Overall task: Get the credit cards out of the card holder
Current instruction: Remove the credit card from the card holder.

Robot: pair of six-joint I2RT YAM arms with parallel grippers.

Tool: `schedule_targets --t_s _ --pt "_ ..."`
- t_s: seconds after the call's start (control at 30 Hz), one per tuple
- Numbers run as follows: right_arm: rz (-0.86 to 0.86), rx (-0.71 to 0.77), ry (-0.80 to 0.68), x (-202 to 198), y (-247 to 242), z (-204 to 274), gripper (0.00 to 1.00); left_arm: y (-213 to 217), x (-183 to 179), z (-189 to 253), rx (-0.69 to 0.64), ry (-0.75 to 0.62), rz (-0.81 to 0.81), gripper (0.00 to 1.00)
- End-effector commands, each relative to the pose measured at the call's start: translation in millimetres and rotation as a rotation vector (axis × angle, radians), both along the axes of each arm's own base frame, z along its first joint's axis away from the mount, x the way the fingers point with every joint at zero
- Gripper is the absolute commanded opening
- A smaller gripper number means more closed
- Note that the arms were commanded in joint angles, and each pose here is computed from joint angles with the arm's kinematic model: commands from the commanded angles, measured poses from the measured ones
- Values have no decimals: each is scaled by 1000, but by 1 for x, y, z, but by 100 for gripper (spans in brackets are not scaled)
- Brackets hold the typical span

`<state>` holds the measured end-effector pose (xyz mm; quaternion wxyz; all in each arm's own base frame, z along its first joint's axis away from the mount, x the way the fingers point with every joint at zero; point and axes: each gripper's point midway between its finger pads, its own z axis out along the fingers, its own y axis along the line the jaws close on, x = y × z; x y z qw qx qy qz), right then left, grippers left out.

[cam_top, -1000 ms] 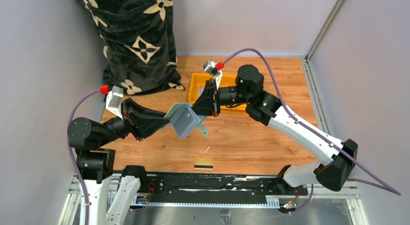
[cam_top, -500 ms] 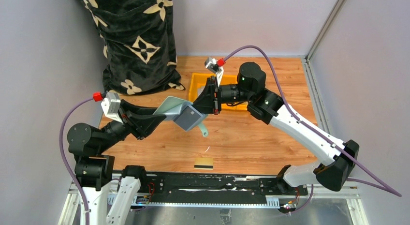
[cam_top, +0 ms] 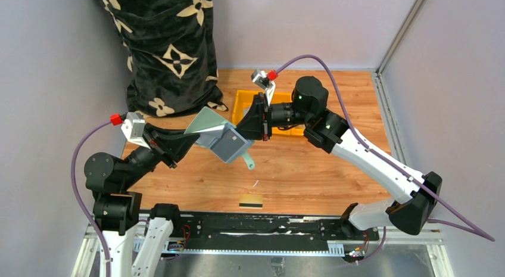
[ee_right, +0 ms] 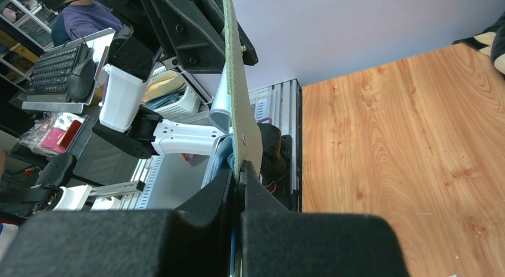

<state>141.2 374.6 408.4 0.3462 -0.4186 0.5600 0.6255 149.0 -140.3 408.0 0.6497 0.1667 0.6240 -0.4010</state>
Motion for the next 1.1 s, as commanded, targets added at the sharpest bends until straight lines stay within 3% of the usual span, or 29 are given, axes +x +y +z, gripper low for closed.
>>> schedule_targets --t_s 0.0,0.13,0.27,0.5,0.67,0.83,1.0,1.07 --pt "59 55 -46 -15 -3 17 0 1 -5 19 -55 -21 11 14" --pt "66 56 -46 -16 -4 16 0 -3 -11 29 -110 6 -30 13" --pt "70 60 -50 -17 -4 18 0 -14 -23 30 -130 19 -136 42" --pt "87 70 -54 -19 -4 24 0 -19 -23 6 -45 37 -178 44" --pt "108 72 -45 -21 -1 25 0 -15 -13 -1 -27 33 -136 37" --pt "122 69 -42 -26 0 22 0 -3 2 5 -42 10 -20 18" --pt "129 72 -24 -27 4 18 0 -16 -12 23 -149 34 -146 4" --pt "121 65 -9 -24 5 15 12 -20 -15 25 -190 81 -196 0"
